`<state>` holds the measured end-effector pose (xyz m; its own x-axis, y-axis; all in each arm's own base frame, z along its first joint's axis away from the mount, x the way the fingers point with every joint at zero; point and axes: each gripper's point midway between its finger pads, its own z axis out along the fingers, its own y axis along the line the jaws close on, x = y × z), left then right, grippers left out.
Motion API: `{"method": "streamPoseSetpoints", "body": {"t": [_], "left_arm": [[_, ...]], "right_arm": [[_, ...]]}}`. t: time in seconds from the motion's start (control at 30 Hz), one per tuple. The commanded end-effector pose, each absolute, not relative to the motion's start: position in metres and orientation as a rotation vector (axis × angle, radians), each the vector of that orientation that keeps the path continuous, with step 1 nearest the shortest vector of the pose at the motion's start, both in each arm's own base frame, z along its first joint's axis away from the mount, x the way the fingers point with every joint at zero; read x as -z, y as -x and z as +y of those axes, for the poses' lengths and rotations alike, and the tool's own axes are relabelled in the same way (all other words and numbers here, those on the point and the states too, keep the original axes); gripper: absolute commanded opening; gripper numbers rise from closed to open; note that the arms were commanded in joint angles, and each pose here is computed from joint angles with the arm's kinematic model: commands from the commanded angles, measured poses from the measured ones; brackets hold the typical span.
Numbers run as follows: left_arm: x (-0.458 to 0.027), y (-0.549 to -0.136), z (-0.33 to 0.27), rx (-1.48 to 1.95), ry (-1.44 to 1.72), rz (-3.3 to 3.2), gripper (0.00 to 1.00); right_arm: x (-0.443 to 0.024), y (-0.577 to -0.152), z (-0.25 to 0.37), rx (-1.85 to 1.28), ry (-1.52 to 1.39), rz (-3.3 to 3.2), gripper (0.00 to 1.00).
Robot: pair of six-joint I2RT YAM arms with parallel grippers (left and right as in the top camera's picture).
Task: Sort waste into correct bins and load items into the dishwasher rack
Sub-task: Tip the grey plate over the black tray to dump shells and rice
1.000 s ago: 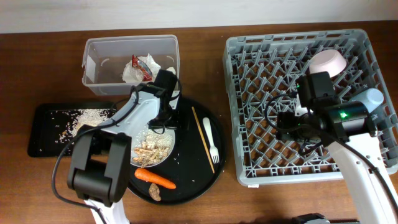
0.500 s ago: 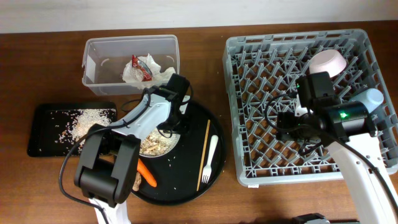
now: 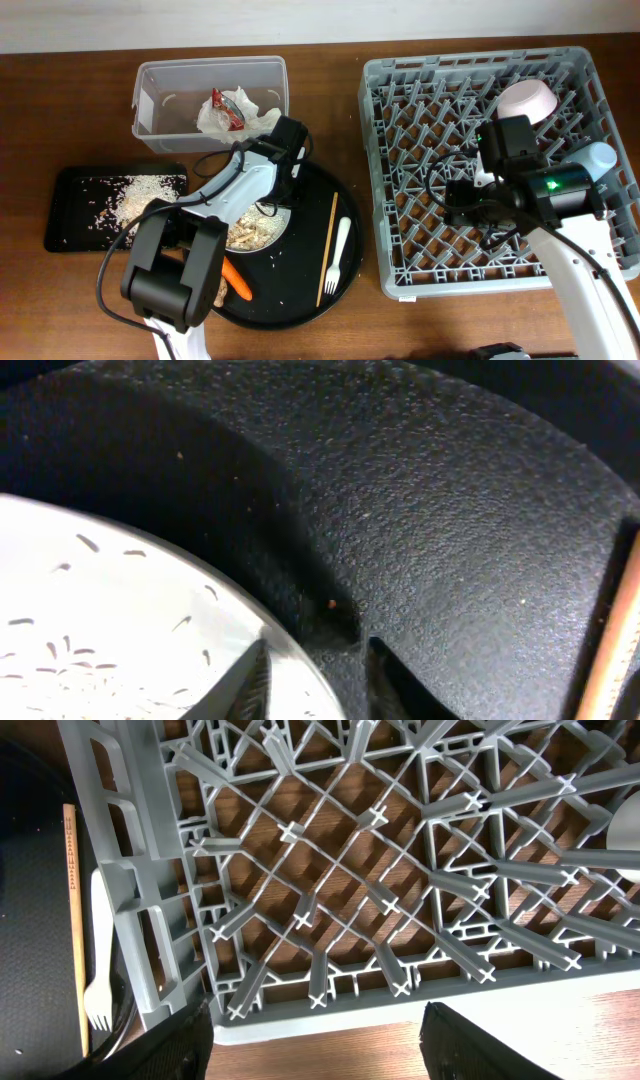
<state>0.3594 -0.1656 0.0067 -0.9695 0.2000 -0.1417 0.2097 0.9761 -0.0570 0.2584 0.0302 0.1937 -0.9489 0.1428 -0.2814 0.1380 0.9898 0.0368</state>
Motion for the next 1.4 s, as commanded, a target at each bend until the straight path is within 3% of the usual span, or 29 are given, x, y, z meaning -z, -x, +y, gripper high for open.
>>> {"method": "streamPoseSetpoints", "body": {"t": [0.0,0.17,0.23,0.27,0.3,0.57,1.37], "left_arm": [[0.008,-0.353,-0.164,0.085,-0.319,3.026,0.26],[0.008,-0.345,-0.171,0.078,-0.36,3.037,0.24],[0.009,-0.344,-0.169,0.063,-0.36,3.043,0.35],[0.009,-0.344,-0.169,0.059,-0.36,3.043,0.15],[0.009,-0.343,-0.168,0.057,-0.36,3.047,0.12],[0.009,-0.331,-0.162,0.028,-0.366,3.1,0.01],[-0.095,-0.324,-0.138,-0.091,-0.349,2.965,0.0]], "right_arm": [[-0.2,-0.261,0.027,-0.008,-0.216,2.821,0.71],[-0.2,-0.261,0.027,-0.007,-0.216,2.821,0.71],[-0.2,-0.261,0.027,-0.008,-0.216,2.821,0.71],[-0.2,-0.261,0.027,-0.008,-0.216,2.821,0.71],[-0.2,-0.261,0.027,-0.008,-0.216,2.821,0.7],[-0.2,-0.26,0.027,-0.006,-0.216,2.825,0.71],[-0.2,-0.26,0.026,-0.002,-0.216,2.824,0.71]]}}
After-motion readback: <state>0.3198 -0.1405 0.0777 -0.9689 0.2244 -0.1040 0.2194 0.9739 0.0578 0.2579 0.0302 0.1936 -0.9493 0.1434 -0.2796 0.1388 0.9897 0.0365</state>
